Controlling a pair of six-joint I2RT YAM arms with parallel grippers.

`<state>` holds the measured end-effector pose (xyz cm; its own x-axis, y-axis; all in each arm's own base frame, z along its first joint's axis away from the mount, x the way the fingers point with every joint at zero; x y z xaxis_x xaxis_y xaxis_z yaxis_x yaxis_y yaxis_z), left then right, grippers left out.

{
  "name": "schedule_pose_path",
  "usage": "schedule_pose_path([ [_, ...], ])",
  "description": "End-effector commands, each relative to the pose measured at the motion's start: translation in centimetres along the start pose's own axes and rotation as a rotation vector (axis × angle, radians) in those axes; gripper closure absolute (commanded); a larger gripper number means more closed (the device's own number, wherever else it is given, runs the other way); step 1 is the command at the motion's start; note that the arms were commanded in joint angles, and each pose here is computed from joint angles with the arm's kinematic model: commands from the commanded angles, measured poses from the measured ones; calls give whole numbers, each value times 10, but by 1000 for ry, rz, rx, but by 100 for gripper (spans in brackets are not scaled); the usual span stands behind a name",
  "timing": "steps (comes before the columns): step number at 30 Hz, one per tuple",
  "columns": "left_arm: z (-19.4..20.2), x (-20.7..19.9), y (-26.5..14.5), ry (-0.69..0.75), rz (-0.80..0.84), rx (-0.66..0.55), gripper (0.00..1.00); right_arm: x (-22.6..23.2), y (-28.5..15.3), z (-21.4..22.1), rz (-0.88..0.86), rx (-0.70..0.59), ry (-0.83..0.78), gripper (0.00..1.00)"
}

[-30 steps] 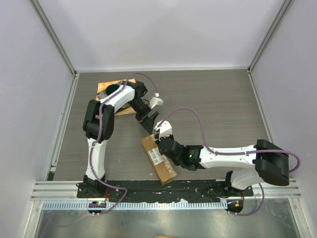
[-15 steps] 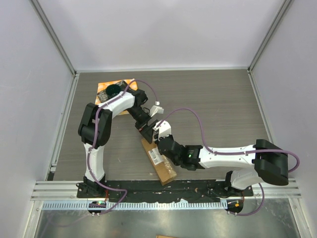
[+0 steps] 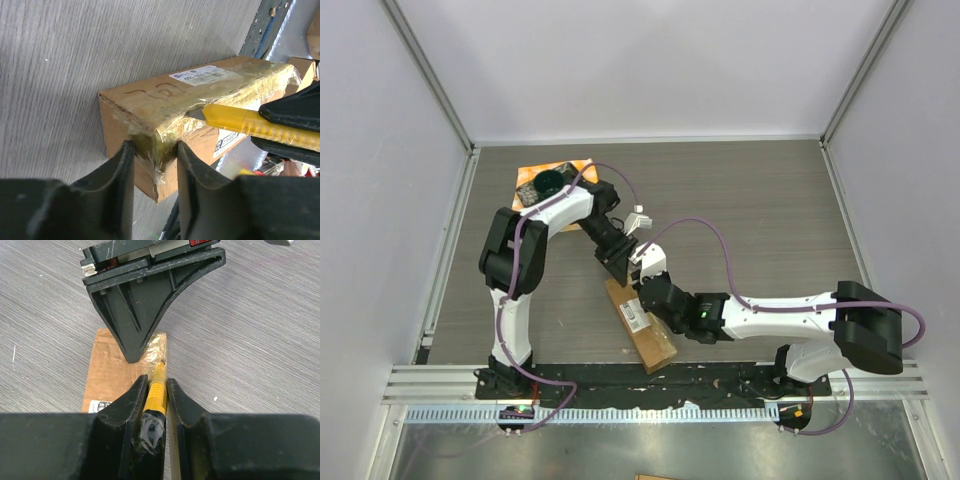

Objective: Unpack the express box
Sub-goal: Cut the express box at the center of the board.

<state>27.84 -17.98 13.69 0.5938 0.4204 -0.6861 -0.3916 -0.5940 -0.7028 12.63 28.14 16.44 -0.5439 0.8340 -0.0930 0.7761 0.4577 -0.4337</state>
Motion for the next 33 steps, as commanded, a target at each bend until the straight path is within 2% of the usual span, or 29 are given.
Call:
schedule_pose_path([
  [1,-10,15,2,38,-33,0,75,-15,-6,71,-1,311,-178,99],
  [2,-9,16,4,21,-21,15,84,-14,-5,70,-2,310,-175,99],
  [6,-11,20,6,-4,-34,20,100,-14,-9,69,-11,338,-171,99],
  [16,-14,33,13,-81,-127,-2,100,-18,-36,67,-52,368,-101,99],
  [33,-12,50,16,-137,-301,8,100,-3,-74,59,-40,405,-110,99],
])
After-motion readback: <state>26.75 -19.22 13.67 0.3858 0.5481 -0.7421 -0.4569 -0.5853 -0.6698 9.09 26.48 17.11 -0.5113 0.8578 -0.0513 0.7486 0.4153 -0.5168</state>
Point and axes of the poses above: each gripper's point midway between its finger pads, its own y axis out along the fingers, its own x axis along the line the jaws close on, z = x × y, the point moved 10 cm from there along -y, back along the fingers, and after that the axes turned 6 degrees about -y, right-handed, at the moved point
